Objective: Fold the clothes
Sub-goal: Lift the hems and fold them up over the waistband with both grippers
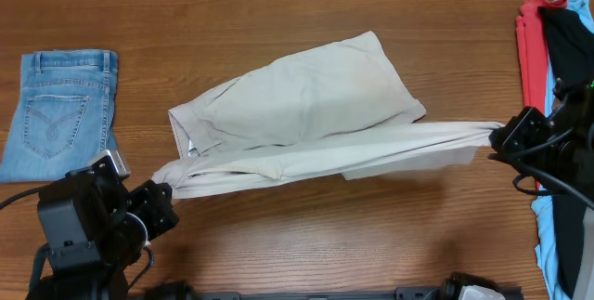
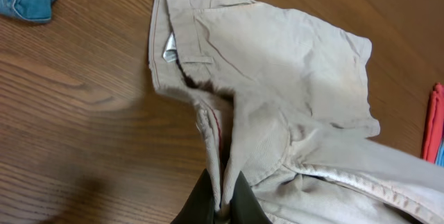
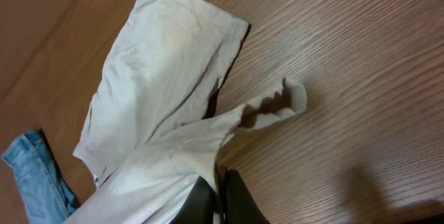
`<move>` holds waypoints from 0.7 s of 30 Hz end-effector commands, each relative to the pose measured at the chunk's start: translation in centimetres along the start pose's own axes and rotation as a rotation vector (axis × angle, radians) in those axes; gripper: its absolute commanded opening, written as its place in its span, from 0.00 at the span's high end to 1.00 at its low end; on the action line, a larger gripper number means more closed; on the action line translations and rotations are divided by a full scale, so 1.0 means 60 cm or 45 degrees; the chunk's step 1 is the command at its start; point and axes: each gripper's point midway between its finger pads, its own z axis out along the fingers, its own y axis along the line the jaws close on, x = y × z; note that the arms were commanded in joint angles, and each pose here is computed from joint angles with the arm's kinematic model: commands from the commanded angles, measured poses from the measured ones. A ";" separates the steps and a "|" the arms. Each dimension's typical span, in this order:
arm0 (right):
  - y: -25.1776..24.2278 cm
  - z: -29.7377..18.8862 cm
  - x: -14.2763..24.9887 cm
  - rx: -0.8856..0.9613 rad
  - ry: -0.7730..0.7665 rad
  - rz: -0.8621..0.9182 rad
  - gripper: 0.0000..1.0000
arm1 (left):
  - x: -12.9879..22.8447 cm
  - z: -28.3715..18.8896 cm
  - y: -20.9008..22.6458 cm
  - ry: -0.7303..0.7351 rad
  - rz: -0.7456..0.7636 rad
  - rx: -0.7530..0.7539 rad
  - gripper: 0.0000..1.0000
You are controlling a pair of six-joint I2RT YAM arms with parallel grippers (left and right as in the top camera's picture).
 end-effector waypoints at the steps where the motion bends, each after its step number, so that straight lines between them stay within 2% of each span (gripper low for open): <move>1: -0.046 -0.018 -0.055 0.221 -0.184 -0.082 0.96 | -0.043 -0.012 0.060 -0.160 -0.021 -0.277 0.96; 9: -0.042 0.077 -0.072 0.273 0.055 -0.241 0.96 | -0.069 0.047 0.071 -0.074 -0.036 -0.333 0.96; 16: -0.006 0.181 -0.135 0.242 0.042 -0.326 0.96 | -0.109 0.136 0.080 0.018 -0.052 -0.374 0.96; 21: 0.031 0.228 -0.189 0.215 -0.088 -0.420 0.96 | -0.118 0.205 0.095 0.115 -0.066 -0.409 0.96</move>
